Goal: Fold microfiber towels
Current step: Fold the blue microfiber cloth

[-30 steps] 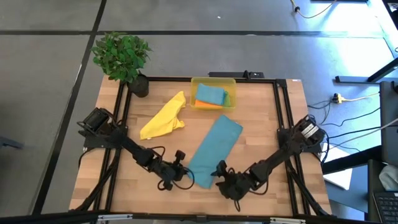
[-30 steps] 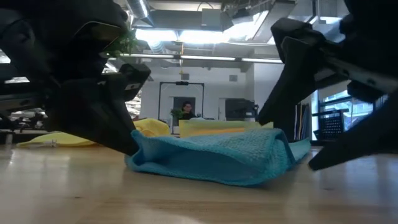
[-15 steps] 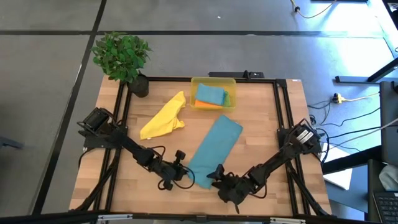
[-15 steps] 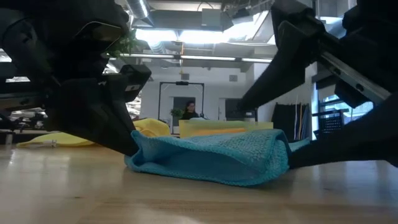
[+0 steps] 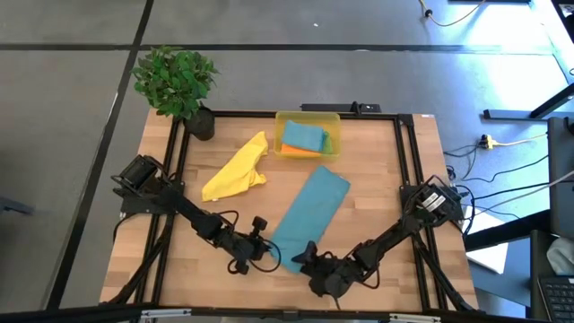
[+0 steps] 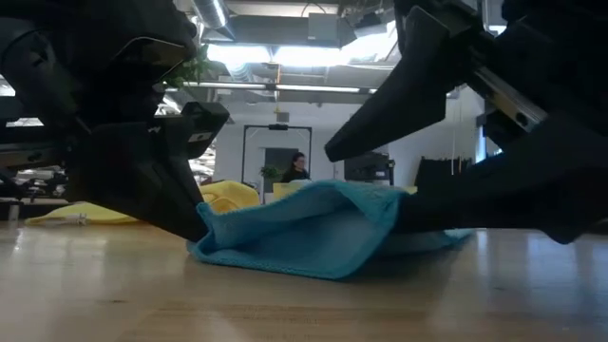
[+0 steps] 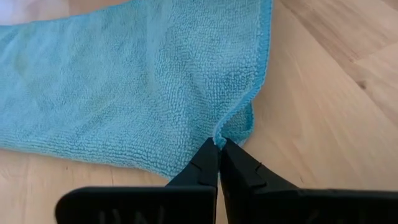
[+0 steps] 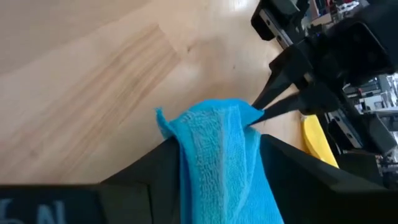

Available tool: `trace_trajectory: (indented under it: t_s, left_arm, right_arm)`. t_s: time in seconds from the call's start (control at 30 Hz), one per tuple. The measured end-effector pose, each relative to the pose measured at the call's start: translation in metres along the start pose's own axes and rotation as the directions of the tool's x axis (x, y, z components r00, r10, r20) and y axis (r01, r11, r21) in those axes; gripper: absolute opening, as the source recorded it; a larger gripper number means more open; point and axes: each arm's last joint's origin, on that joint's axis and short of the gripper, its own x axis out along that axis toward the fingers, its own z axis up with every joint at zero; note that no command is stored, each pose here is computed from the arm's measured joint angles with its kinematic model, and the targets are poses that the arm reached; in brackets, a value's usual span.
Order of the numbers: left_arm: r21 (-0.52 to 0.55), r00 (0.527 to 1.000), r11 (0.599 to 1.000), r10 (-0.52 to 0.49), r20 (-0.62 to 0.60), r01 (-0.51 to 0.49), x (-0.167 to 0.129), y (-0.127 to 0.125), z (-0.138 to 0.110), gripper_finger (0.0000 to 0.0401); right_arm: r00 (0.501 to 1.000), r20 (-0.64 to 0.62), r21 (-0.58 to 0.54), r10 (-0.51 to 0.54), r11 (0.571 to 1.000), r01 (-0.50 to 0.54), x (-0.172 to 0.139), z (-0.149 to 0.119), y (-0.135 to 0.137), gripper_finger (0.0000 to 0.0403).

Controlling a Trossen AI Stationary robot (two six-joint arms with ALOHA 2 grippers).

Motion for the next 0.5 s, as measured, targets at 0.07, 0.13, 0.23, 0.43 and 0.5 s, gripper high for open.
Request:
trace_trajectory:
  t_s: [0.07, 0.13, 0.23, 0.43, 0.5]
  left_arm:
    - [-0.002, 1.000, 1.000, -0.002, 0.000, 0.002, 0.0000, -0.0001, 0.0000, 0.0000]
    - [-0.002, 1.000, 1.000, -0.004, 0.000, 0.004, 0.0000, -0.0001, 0.0000, 0.0000]
    - [-0.002, 1.000, 1.000, -0.004, 0.000, 0.004, 0.0000, -0.0001, 0.0000, 0.0000]
    - [-0.001, 1.000, 1.000, -0.004, -0.002, 0.004, 0.0000, -0.0001, -0.0002, 0.0000]
    - [0.000, 1.000, 1.000, -0.004, -0.006, 0.004, 0.0000, -0.0001, -0.0006, 0.0000]
  right_arm:
    - [1.000, 0.008, -0.004, 0.010, 1.000, -0.010, 0.0002, 0.0011, -0.0001, 0.0205]
    - [1.000, 0.011, -0.001, 0.022, 1.000, -0.022, 0.0003, 0.0009, 0.0003, 0.0196]
    - [1.000, 0.009, 0.003, 0.029, 1.000, -0.029, 0.0005, 0.0003, 0.0006, 0.0180]
    - [0.999, 0.015, 0.017, 0.035, 0.999, -0.035, 0.0005, 0.0005, 0.0008, 0.0131]
    - [0.999, 0.020, 0.038, 0.033, 0.999, -0.034, 0.0006, 0.0009, 0.0004, 0.0109]
